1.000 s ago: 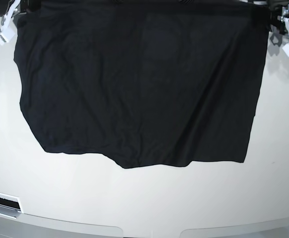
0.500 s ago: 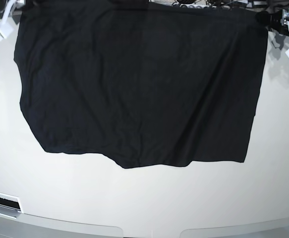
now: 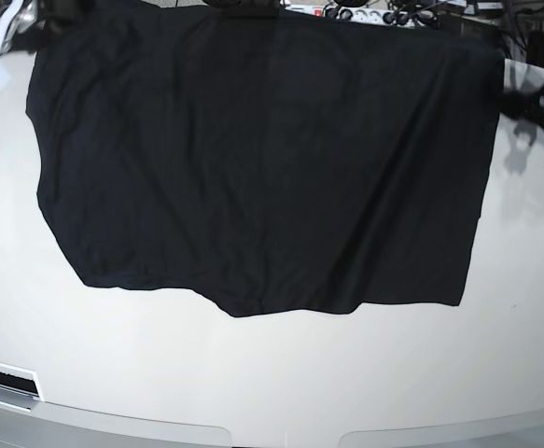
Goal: Layout the t-shirt on the table in an organized manner, then fold the t-shirt properly
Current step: 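Lay the stretched shirt flat on the table with both grippers, then release the shirt and move both grippers to its side edges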
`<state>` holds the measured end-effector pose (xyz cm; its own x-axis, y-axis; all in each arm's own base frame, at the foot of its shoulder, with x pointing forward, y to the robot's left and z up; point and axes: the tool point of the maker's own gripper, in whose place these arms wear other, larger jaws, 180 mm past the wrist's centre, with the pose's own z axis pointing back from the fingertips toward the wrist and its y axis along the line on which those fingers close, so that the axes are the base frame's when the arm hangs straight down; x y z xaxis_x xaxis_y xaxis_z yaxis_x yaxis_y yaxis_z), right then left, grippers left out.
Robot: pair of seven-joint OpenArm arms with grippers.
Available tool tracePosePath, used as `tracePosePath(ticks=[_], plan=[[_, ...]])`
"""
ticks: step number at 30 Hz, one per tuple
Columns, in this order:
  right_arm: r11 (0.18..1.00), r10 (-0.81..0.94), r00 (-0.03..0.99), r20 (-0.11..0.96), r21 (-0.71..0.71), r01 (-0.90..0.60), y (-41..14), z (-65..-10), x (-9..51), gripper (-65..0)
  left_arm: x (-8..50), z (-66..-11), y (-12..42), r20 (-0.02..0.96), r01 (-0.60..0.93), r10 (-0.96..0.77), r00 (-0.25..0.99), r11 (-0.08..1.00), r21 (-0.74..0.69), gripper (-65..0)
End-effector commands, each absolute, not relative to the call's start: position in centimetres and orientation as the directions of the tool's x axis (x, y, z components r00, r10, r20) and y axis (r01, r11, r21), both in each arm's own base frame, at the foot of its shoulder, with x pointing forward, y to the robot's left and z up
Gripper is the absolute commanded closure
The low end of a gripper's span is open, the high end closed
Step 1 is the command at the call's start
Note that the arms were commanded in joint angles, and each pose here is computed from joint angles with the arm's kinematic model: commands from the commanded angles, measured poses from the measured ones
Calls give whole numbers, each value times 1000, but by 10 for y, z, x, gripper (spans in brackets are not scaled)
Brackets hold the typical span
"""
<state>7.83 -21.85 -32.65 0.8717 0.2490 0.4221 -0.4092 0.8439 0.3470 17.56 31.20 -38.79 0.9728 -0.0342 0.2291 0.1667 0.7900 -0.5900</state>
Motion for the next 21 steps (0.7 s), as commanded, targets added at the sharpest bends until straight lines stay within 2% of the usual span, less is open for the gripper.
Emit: tracePosePath(ticks=[1,6,7,9,11,12,16,21], plan=[[844,256,841,477,313,-435,-220,-315,90,-394,188,-374,321,269,197,-46,962,799,-568,0],[857,260,791,554,244,-453,-225,-306,118,-383,218,-363,311,351,243,-33,936,783,-572,0],[857,257,779,572,237,-457,-224,-303,123,-349,227,-360,305,375,256,-27,927,775,-578,0],[858,249,750,613,219,-464,-224,-297,136,-219,245,-354,294,421,285,-13,907,755,-590,0],[866,244,713,658,182,-465,-226,-290,151,-25,261,-348,282,461,312,1,887,735,-602,0],[871,245,694,677,160,-464,-228,-287,158,0,267,-346,275,478,324,9,878,724,-609,0],[891,244,612,752,75,-448,-237,-275,186,0,294,-354,260,541,342,26,841,748,-568,0],[886,274,619,736,58,-461,-233,-299,211,0,314,-381,243,571,370,-56,819,812,-452,0]])
